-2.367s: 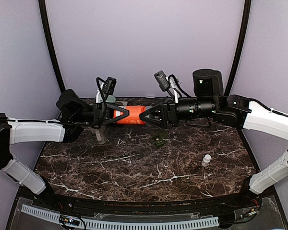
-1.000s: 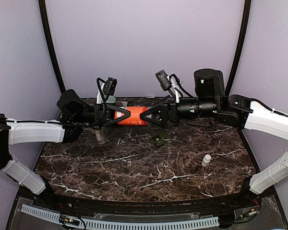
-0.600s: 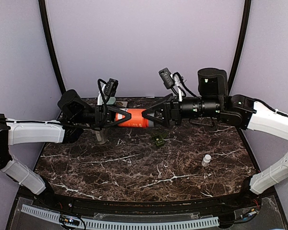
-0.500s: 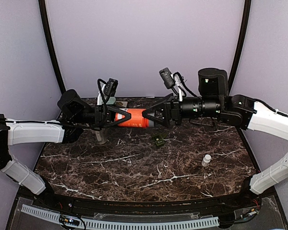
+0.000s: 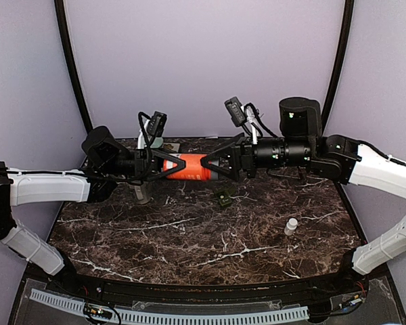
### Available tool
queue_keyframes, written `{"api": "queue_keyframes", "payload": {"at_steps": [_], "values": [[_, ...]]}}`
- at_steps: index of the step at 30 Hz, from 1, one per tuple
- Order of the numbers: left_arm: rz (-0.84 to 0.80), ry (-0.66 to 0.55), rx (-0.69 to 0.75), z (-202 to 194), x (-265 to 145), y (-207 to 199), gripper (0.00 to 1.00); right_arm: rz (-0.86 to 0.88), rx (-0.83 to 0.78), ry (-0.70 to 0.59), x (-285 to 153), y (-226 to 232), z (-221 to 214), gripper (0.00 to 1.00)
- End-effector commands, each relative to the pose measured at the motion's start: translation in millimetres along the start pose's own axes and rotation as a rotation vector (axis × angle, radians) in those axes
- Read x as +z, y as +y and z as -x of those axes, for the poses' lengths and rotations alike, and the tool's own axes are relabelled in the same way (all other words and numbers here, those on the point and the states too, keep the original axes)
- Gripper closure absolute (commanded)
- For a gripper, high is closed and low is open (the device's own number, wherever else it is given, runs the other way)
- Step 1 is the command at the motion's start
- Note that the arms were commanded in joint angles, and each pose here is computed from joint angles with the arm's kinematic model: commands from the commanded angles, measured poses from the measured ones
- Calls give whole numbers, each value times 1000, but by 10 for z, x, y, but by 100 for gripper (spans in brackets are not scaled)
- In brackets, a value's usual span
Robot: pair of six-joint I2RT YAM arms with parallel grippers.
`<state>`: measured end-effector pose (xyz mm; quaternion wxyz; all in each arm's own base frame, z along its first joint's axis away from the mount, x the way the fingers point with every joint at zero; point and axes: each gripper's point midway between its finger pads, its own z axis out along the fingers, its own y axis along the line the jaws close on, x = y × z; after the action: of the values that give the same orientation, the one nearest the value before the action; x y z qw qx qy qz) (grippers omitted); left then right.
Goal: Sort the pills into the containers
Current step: Close the lid of the pill bottle on the pill bottle.
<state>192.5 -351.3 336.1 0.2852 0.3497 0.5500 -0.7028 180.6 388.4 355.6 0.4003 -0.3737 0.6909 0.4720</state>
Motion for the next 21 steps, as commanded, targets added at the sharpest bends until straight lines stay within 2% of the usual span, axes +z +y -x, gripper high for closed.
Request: {"api": "queue_keyframes", "payload": {"at_steps": [1, 21], "values": [[-15, -28, 80, 117, -13, -189, 100, 15, -23, -42, -29, 72, 112, 22], [6, -36, 75, 116, -39, -134, 100, 5, -58, -66, -64, 136, 250, 21]]}}
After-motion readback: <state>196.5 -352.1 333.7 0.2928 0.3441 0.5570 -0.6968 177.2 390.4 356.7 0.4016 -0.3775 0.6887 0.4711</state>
